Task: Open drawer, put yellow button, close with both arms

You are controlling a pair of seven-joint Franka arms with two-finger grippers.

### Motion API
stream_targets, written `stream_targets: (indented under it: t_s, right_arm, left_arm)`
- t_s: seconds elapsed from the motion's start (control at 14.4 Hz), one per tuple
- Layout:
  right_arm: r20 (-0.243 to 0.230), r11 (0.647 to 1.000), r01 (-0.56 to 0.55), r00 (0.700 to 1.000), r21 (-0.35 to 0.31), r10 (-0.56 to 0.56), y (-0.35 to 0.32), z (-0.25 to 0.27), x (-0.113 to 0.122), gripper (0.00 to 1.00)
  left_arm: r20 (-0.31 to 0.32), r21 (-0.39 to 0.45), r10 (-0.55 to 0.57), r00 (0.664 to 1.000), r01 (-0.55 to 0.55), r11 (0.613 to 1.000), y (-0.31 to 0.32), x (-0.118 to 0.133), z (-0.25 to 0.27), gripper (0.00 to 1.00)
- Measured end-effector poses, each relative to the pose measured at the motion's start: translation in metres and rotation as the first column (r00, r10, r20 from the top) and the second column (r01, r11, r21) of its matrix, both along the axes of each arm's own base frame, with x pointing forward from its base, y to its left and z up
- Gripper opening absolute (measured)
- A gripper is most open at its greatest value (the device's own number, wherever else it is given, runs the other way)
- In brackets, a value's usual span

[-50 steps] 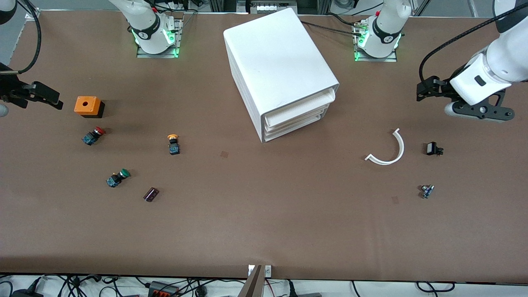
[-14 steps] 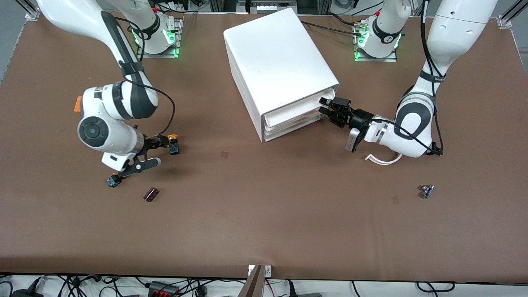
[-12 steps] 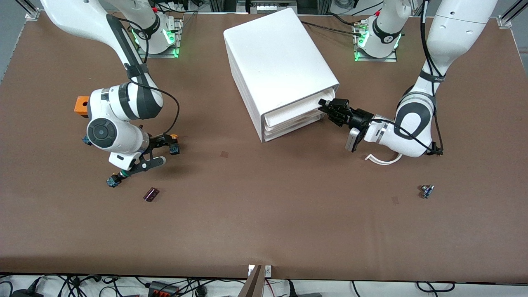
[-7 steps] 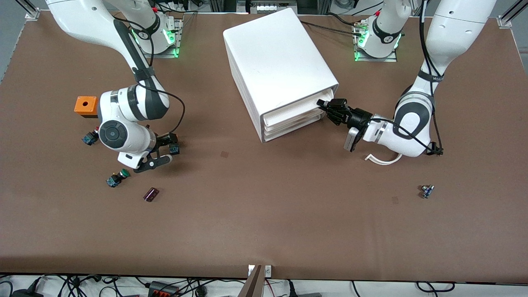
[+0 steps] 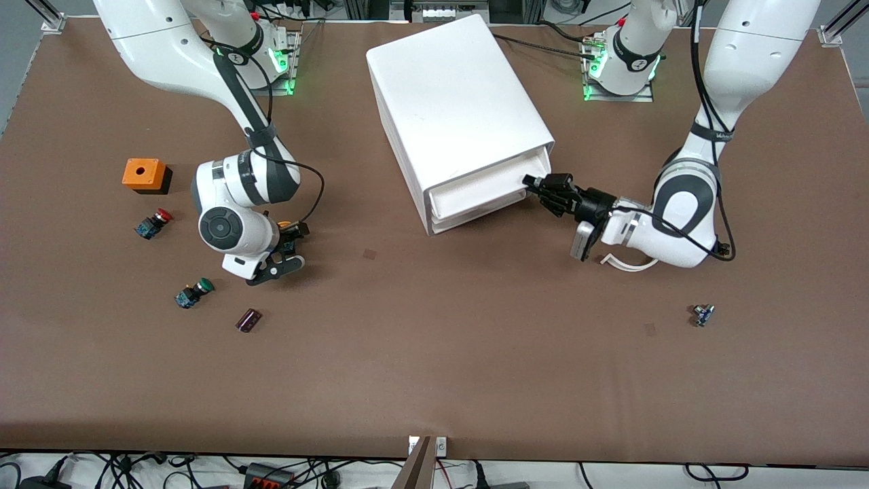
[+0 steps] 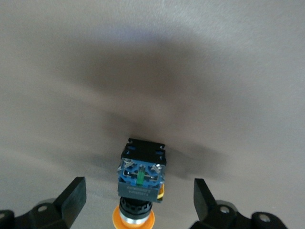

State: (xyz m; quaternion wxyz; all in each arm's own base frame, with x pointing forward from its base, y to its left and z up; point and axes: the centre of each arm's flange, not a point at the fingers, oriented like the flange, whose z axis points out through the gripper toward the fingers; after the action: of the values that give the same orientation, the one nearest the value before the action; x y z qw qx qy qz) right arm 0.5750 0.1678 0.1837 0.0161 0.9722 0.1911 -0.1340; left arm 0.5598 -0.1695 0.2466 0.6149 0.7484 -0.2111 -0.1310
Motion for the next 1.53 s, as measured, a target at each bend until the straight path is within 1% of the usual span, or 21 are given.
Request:
stream_targets:
  t_s: [0.21,0.42,0.56,0.63,0.7,0.77,0.84,0.91,1.05,1.11,1.25,1.32,1.39,1.46,1.53]
  right_arm:
    - [-0.010,1.000,0.005,1.000,-0.004,-0.005,-0.002,-0.004,-0.004,1.00]
    - [-0.018,1.000,0.007,1.000,-0.006,-0.007,-0.003,-0.007,-0.007,0.96]
    - [-0.021,1.000,0.009,1.000,-0.007,-0.009,-0.003,-0.008,-0.008,0.81]
    - [-0.021,1.000,0.009,1.000,-0.008,-0.009,-0.003,-0.008,-0.008,0.80]
    - [-0.022,1.000,0.009,1.000,-0.008,-0.009,-0.004,-0.008,-0.008,0.69]
    - [-0.022,1.000,0.009,1.000,-0.008,-0.009,-0.004,-0.008,-0.008,0.55]
    - [-0.022,1.000,0.010,1.000,-0.008,-0.010,-0.004,-0.008,-0.008,0.45]
    - [-0.020,1.000,0.011,1.000,-0.007,-0.011,-0.003,-0.007,-0.008,0.41]
    - [0.000,1.000,0.011,1.000,-0.001,-0.011,-0.002,0.001,-0.003,0.41]
    - [0.024,1.000,0.011,1.000,0.007,-0.011,0.000,0.013,0.002,0.41]
    - [0.091,0.999,0.029,0.995,0.025,-0.031,0.005,0.057,0.019,0.41]
    - [0.112,0.997,0.069,0.991,0.027,-0.072,0.007,0.085,0.028,0.41]
    - [0.116,0.992,0.122,0.986,0.021,-0.123,0.008,0.117,0.036,0.41]
    - [0.114,0.986,0.167,0.979,0.013,-0.167,0.011,0.148,0.043,0.41]
    - [0.111,0.977,0.211,0.971,0.014,-0.211,0.014,0.177,0.049,0.41]
  left_arm:
    - [0.048,0.034,0.015,0.999,-0.016,0.999,0.021,0.036,0.005,0.15]
    - [0.089,0.086,0.023,0.996,-0.030,0.996,0.041,0.066,0.013,0.15]
    - [0.115,0.127,0.024,0.993,-0.038,0.991,0.053,0.084,0.020,0.15]
    - [0.119,0.140,0.028,0.992,-0.045,0.989,0.057,0.091,0.021,0.15]
    - [0.119,0.145,0.030,0.992,-0.047,0.988,0.059,0.095,0.022,0.15]
    - [0.117,0.144,0.029,0.993,-0.045,0.989,0.059,0.097,0.020,0.15]
    - [0.115,0.143,0.028,0.993,-0.044,0.989,0.059,0.097,0.019,0.15]
    - [0.111,0.147,0.030,0.993,-0.047,0.988,0.059,0.098,0.017,0.17]
    - [0.092,0.174,0.054,0.994,-0.070,0.982,0.070,0.100,0.013,0.35]
    - [0.076,0.188,0.068,0.995,-0.082,0.979,0.077,0.101,0.014,0.44]
    - [-0.001,0.240,0.090,0.996,-0.088,0.967,0.084,0.103,0.024,0.66]
    - [-0.041,0.294,0.098,0.994,-0.082,0.952,0.085,0.104,0.035,0.75]
    - [-0.072,0.364,0.107,0.992,-0.074,0.928,0.086,0.105,0.051,0.86]
    - [-0.090,0.437,0.117,0.989,-0.066,0.897,0.085,0.104,0.070,0.95]
    - [-0.089,0.513,0.120,0.989,-0.058,0.857,0.084,0.103,0.088,1.00]
